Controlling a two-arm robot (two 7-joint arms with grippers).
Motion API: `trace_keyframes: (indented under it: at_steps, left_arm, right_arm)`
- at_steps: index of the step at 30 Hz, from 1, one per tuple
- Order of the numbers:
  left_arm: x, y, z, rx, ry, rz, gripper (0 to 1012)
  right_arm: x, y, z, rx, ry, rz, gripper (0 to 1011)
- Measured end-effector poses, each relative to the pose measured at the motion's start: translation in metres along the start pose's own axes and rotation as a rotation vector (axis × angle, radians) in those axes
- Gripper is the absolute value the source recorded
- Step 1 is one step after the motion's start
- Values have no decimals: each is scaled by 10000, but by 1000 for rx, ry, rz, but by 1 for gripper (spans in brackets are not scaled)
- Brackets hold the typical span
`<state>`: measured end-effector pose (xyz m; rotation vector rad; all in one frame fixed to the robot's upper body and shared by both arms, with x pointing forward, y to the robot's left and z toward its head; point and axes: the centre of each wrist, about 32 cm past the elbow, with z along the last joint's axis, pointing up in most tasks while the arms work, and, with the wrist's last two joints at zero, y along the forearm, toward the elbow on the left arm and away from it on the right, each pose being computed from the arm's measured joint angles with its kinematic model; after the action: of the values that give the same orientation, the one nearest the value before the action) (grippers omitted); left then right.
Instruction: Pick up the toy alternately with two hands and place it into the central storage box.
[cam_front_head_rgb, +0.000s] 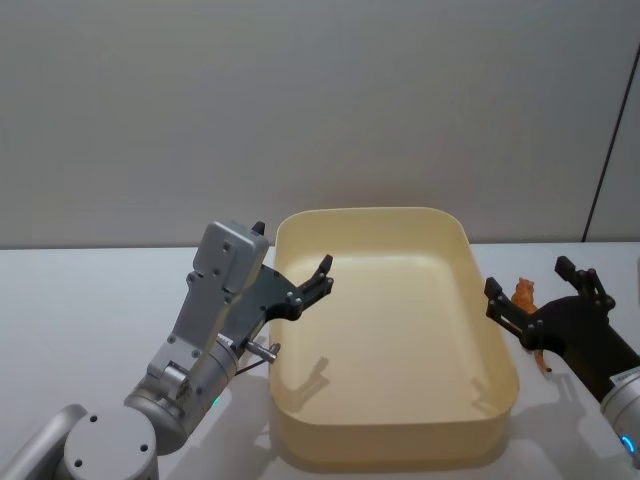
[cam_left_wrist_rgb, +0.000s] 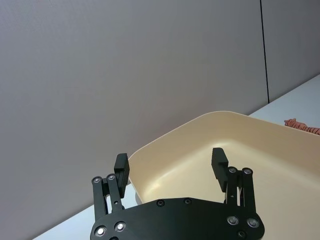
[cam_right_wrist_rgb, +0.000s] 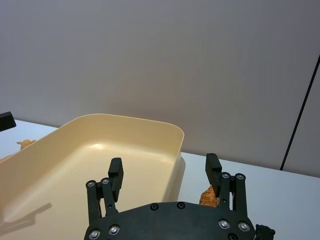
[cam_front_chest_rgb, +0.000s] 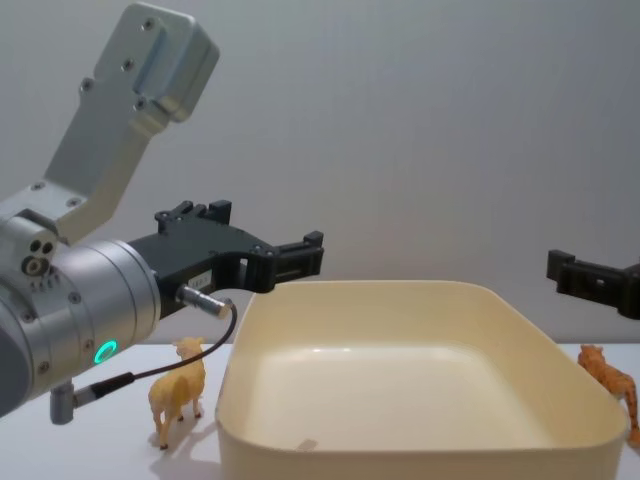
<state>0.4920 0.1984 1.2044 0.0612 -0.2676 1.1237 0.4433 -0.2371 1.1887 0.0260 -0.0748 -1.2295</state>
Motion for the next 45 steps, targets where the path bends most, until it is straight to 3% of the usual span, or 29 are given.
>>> trace_keyframes:
  at_steps: [8,20,31,37,45]
  left_arm:
    - [0,0,0,0,0,0,1001]
    - [0,0,0,0,0,0,1001]
    - [0,0,0,0,0,0,1001]
    - [0,0,0,0,0,0,1001]
    - [0,0,0,0,0,0,1001]
  right_arm:
    - [3,0,-1,0,-1,0,1001]
    - [100,-84,-7,-7,-47,-42,1001]
    - [175,-352,-58,-61,-86,-129,1001]
    - [229,-565,-167,-118,-95,-184,1001]
    - [298,-678,-263,-162,-98,-216,1001]
